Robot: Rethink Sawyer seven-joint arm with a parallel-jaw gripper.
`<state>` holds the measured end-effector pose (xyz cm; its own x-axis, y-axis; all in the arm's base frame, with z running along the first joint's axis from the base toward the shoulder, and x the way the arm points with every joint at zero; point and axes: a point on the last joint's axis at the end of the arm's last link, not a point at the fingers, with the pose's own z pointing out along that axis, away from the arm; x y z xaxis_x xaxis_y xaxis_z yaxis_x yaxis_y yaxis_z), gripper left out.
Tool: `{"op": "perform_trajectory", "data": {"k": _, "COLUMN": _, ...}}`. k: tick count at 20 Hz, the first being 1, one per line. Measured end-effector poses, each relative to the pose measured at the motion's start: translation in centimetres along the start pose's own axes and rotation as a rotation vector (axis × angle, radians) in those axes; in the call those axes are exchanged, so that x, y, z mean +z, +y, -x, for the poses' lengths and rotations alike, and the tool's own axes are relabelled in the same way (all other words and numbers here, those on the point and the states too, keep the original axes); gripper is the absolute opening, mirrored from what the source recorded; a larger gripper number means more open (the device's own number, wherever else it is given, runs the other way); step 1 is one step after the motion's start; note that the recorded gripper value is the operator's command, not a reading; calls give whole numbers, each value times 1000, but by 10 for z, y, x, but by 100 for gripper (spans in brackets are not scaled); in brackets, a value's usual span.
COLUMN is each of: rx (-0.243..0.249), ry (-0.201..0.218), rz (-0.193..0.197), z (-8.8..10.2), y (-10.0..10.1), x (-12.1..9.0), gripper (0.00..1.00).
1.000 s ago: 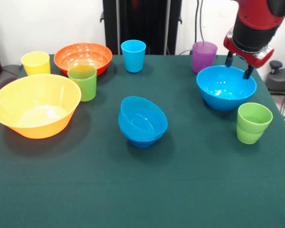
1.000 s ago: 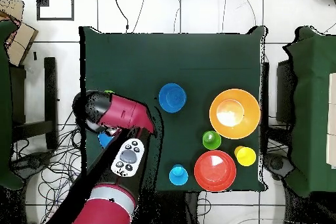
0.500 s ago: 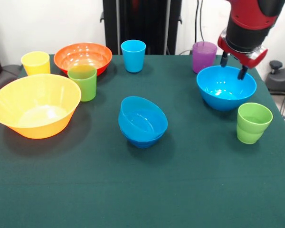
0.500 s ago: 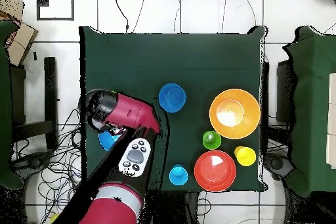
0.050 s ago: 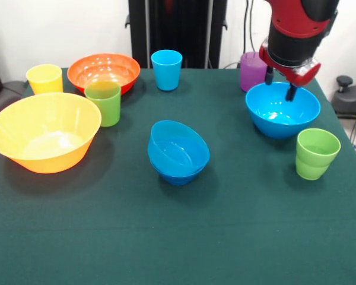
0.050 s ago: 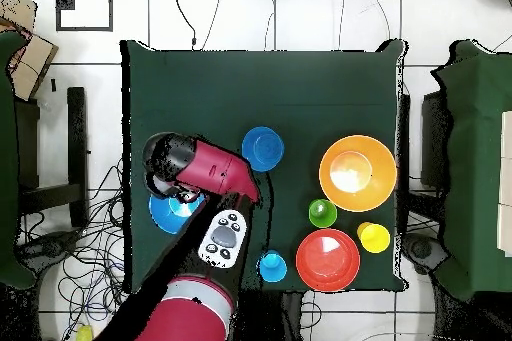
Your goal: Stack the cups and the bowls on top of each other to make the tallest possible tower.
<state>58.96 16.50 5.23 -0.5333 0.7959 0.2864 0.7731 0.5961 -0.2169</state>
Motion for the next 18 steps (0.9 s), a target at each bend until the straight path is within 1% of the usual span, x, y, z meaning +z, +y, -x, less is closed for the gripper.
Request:
{"op": "perform_trajectory", "data": {"k": 4, "rx": 8, "ry": -23, "rz": 6, "z": 2, "y": -5, "x": 7, "gripper": 100}}
{"op": "perform_trajectory", "data": {"k": 9, "rx": 18, "ry": -41, "rz": 10, "z": 3, "y": -11, "x": 15, "gripper": 100}}
{"op": "perform_trajectory", "data": {"k": 13, "rx": 23, "ry": -40, "rz": 7, "z": 3, "y": -15, "x": 20, "gripper": 100}}
{"op": "perform_trajectory", "data": {"k": 18, "rx": 35, "ry": -25, "rz": 2, "z": 5, "y": -23, "x": 22, "gripper": 100}}
